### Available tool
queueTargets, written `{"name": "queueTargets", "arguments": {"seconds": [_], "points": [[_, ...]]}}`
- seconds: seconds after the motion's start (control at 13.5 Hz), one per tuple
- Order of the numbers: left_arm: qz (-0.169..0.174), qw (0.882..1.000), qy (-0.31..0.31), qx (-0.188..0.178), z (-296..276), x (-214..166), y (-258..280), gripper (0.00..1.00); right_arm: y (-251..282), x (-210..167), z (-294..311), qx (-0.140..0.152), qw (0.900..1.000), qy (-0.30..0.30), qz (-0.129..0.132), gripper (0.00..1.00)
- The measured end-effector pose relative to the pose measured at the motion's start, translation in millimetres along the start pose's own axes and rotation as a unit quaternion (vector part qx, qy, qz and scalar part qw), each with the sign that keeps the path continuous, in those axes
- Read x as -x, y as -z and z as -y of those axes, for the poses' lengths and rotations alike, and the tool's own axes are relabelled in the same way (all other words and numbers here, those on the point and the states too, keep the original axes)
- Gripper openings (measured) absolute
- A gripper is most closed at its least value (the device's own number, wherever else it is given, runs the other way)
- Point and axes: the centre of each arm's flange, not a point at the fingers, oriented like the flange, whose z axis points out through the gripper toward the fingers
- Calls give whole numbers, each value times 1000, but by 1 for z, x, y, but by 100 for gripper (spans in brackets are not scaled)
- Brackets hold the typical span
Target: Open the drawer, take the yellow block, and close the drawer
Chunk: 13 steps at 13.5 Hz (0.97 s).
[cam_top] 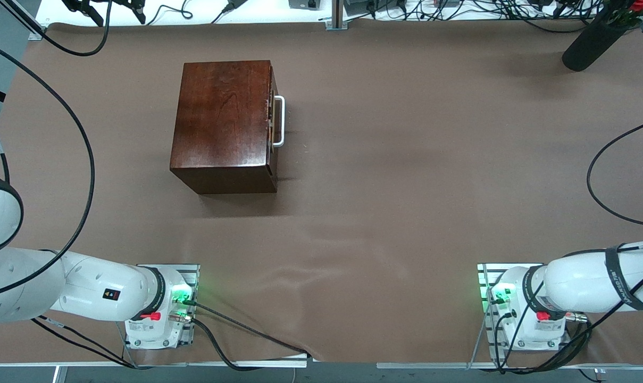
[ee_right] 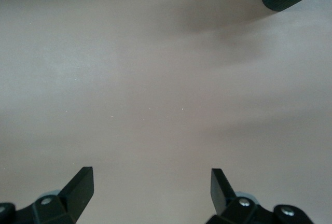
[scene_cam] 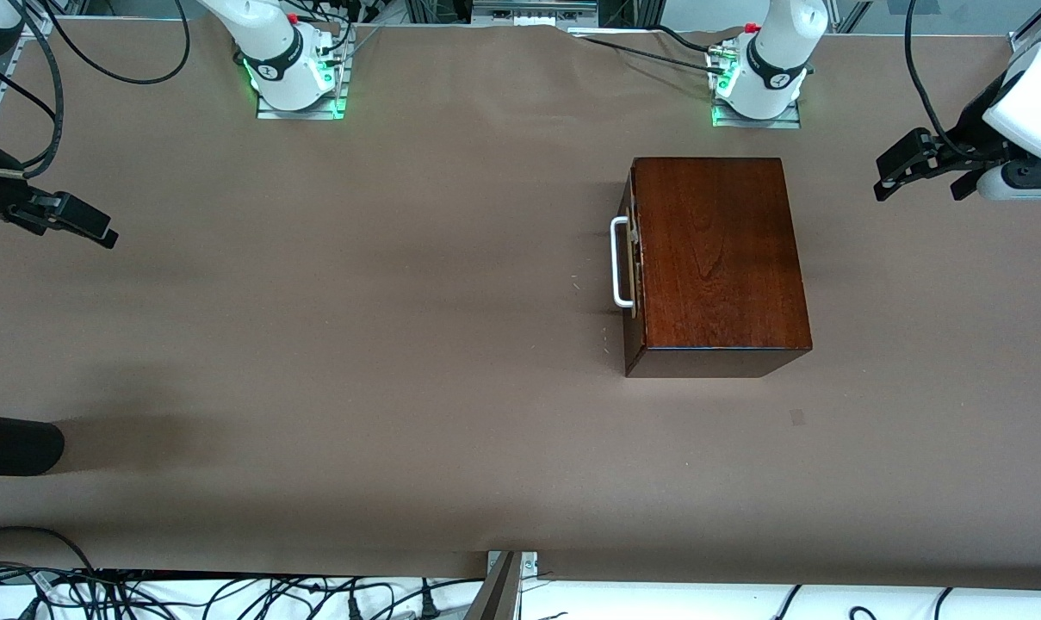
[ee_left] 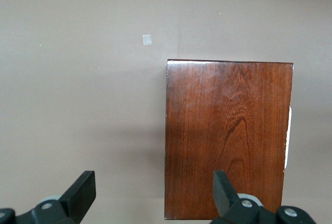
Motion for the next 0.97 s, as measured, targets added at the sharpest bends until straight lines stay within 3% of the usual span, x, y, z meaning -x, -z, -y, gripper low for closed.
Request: {"name": "queueTargets", "arguments": {"seconds": [0.97], "points": [[5, 1000, -8, -2, -9, 0, -3, 100, 0, 0, 0, 0, 1000, 0, 0, 100]]}}
